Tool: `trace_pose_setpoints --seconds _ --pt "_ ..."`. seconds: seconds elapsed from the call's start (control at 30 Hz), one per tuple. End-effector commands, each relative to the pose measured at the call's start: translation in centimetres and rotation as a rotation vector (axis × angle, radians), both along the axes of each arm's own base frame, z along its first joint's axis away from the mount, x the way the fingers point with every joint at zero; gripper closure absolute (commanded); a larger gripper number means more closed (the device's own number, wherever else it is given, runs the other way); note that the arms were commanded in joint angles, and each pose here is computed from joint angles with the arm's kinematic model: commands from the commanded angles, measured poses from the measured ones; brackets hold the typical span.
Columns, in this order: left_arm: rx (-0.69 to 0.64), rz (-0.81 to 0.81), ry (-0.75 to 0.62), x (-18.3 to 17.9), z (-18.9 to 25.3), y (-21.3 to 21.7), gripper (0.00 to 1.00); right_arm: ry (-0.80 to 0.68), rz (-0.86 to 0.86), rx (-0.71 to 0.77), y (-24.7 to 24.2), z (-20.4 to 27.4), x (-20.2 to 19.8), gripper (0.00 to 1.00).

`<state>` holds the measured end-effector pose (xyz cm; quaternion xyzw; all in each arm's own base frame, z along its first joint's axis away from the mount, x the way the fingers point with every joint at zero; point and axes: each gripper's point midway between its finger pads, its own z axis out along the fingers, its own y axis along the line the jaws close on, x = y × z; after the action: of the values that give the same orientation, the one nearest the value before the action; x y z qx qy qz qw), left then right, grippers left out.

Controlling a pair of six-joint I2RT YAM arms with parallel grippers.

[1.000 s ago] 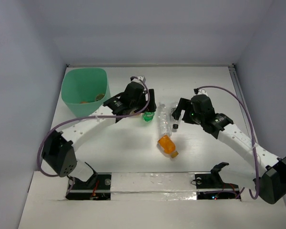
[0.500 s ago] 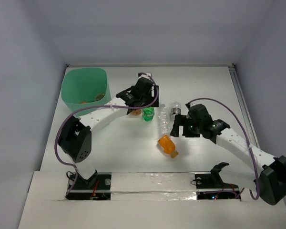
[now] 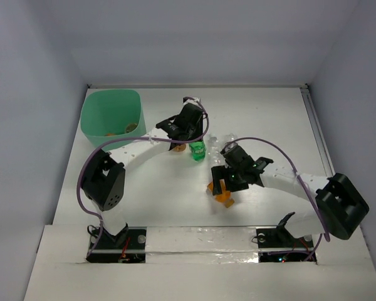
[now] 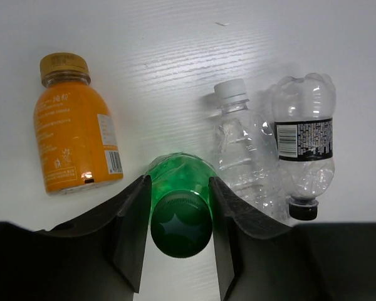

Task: Put the plastic bottles in the bin

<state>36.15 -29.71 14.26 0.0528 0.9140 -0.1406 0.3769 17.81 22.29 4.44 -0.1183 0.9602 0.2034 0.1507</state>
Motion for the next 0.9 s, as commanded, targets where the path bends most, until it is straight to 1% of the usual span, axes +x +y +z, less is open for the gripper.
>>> trace_pose_setpoints --seconds 0.0,0.03,0.07,0.1,0.13,0.2,0.23,0.3,0.37,0.4,0.47,0.5,0.53,0.57,0.6,0.63,0.67,0.7,0.73,0.77,0.83,0.87 --pt "-0.012 -0.007 0.004 -1.0 1.0 0.5 0.73 -0.086 -0.038 0.028 0.8 1.0 2.0 0.09" --pt "-0.031 -0.009 -0.009 -1.3 2.1 0.6 0.80 -0.089 -0.039 0.027 0.7 1.1 2.1 0.13" --pt "-0.040 -0.014 -0.008 -1.6 2.7 0.7 0.82 -0.090 -0.037 0.029 0.7 1.1 2.0 0.20" --pt "-0.052 -0.017 -0.012 -1.9 3.4 0.7 0.83 -0.090 -0.036 0.033 0.8 1.2 2.0 0.25" --pt "-0.087 -0.019 -0.043 -2.1 5.6 0.8 0.85 -0.086 -0.032 0.037 0.8 1.2 1.8 0.29" --pt "-0.112 -0.022 -0.058 -2.8 7.7 1.2 0.87 -0.090 -0.018 0.045 1.0 1.6 1.5 0.40" --pt "-0.155 -0.023 -0.103 -3.0 10.7 1.4 0.87 -0.083 -0.018 0.046 0.9 1.8 1.3 0.45" --pt "-0.195 -0.031 -0.135 -3.7 13.4 1.7 0.87 -0.084 -0.016 0.060 0.8 2.2 0.9 0.58" --pt "-0.257 -0.028 -0.204 -4.2 18.0 2.6 0.88 -0.091 -0.015 0.080 0.7 3.1 0.6 0.62" --pt "-0.277 -0.025 -0.220 -4.2 19.4 3.0 0.88 -0.085 -0.015 0.080 0.5 3.3 0.3 0.65" --pt "-0.329 0.000 -0.282 -4.2 23.4 4.9 0.89 -0.101 -0.013 0.117 0.6 4.8 -0.1 0.68" --pt "-0.346 0.012 -0.303 -4.0 24.6 5.7 0.90 -0.112 -0.014 0.136 0.7 5.6 -0.1 0.68" --pt "-0.377 0.025 -0.356 -4.1 27.3 6.9 0.90 -0.114 -0.013 0.147 0.6 6.3 -0.3 0.68" --pt "-0.394 0.023 -0.368 -4.2 28.5 7.8 0.90 -0.140 -0.018 0.179 0.7 7.8 -0.4 0.68" --pt "-0.394 0.078 -0.401 -3.2 29.6 10.2 0.90 -0.154 -0.019 0.199 0.8 8.8 -0.3 0.68" --pt "-0.399 0.095 -0.460 -3.3 32.0 11.8 0.90 -0.175 -0.018 0.226 1.0 10.5 -0.2 0.69" --pt "-0.375 0.135 -0.478 -3.0 32.6 13.4 0.90 -0.199 -0.023 0.258 1.2 12.0 -0.1 0.69" --pt "-0.347 0.200 -0.506 -2.3 33.3 15.9 0.90 -0.214 -0.022 0.276 1.4 13.1 0.0 0.69" --pt "-0.329 0.229 -0.527 -2.2 33.9 17.1 0.90 -0.248 -0.021 0.314 1.9 15.4 0.5 0.69" --pt "-0.292 0.275 -0.565 -2.2 35.0 18.9 0.90 -0.265 -0.024 0.336 2.2 16.5 0.7 0.69" --pt "-0.229 0.370 -0.601 -1.9 35.5 22.0 0.89 -0.297 -0.020 0.378 2.8 18.8 1.2 0.69" --pt "-0.182 0.426 -0.617 -1.7 35.6 23.6 0.89 -0.336 -0.016 0.417 3.3 21.2 1.7 0.69"
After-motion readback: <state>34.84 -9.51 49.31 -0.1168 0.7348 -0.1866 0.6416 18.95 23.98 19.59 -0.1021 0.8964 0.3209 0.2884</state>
